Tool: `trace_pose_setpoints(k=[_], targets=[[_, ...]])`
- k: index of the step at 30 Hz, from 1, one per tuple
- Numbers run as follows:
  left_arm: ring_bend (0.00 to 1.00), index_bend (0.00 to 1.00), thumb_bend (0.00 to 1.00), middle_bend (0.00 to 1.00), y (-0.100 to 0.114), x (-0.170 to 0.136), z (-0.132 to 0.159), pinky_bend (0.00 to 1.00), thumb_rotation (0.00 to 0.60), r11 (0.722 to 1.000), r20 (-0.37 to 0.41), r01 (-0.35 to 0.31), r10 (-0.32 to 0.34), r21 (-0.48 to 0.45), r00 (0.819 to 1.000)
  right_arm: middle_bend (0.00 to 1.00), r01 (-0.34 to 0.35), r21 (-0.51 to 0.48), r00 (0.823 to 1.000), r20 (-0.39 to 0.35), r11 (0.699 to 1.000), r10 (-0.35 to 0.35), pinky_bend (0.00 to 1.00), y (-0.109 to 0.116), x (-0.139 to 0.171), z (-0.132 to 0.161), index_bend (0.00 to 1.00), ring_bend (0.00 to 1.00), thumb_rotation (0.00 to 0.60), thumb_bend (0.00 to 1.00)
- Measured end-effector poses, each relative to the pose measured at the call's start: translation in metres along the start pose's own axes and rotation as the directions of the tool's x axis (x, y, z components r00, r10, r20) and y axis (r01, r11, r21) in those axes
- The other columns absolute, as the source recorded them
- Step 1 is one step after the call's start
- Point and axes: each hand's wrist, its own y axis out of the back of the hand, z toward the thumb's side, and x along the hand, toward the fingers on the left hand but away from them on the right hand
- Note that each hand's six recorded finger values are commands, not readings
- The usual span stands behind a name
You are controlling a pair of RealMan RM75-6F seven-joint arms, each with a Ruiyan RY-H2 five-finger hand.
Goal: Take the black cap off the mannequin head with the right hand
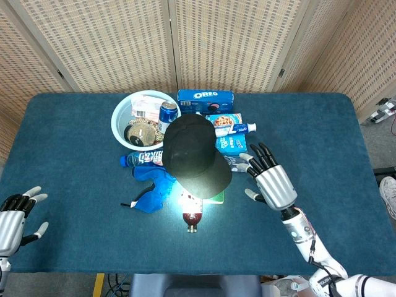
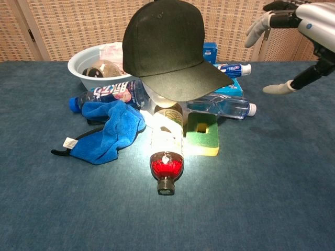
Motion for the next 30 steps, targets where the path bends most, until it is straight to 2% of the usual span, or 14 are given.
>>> trace_pose_setpoints(k=[15, 30], targets=[[0.21, 0.28, 0.23, 0.17, -0.002, 0.003, -0.004, 0.15, 0.6, 1.0, -0.009, 0.008, -0.008, 0.001, 1.0, 0.22, -0.009, -0.023, 0.999, -0.038, 1.0, 0.008, 0.0, -0.025, -0.026, 0.022, 0.41, 0.0, 0.6, 0.01], [0.22, 0.29, 0.23, 0.17, -0.006, 0.01, -0.003, 0.15, 0.6, 1.0, 0.001, 0.015, -0.015, -0.003, 1.0, 0.25, 0.045, -0.072, 0.999, -0.019, 0.996, -0.046, 0.0, -0.033, -0.041, 0.034, 0.45, 0.0, 0.6, 0.05]])
